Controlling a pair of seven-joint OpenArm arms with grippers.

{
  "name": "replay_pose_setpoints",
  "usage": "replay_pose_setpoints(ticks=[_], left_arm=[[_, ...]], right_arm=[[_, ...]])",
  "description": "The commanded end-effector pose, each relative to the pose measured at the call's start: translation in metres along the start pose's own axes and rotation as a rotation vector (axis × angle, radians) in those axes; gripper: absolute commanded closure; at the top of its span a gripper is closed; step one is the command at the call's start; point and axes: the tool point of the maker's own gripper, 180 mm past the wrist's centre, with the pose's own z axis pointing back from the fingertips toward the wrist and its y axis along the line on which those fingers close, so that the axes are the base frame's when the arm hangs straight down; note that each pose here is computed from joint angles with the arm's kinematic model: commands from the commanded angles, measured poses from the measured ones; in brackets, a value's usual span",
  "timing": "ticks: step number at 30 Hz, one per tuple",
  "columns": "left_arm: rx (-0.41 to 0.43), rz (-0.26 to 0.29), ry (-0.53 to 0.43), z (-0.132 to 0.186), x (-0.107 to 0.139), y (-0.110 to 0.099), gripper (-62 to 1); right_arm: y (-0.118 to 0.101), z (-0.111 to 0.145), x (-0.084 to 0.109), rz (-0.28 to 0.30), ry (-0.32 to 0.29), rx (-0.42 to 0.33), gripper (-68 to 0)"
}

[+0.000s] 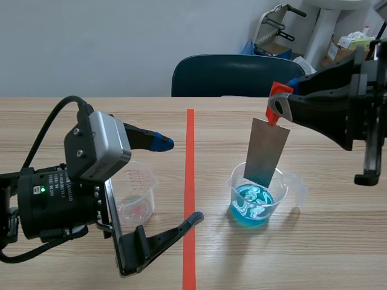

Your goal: Do the redox reaction experiment

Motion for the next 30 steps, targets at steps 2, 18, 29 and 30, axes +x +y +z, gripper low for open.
replay_pose_setpoints(ticks=[2, 18, 29, 30], left_arm=[[0.003, -0.005, -0.037, -0.002, 0.011, 0.001, -62.3], [0.003, -0.005, -0.038, -0.002, 0.011, 0.001, -62.3], [0.0, -0.014, -0.035, -0.002, 0.01, 0.0, -62.3], [0.0, -0.014, -0.034, -0.002, 0.01, 0.0, -62.3]], right_arm=[[-0.003, 0.0, 0.006, 0.006, -0.033, -0.005, -0.7], [0.0, -0.007, -0.011, 0.001, -0.033, -0.026, -0.7], [-0.004, -0.017, -0.042, -0.018, -0.006, -0.03, -0.7], [-0.003, -0.018, -0.045, -0.021, -0.001, -0.027, -0.7]])
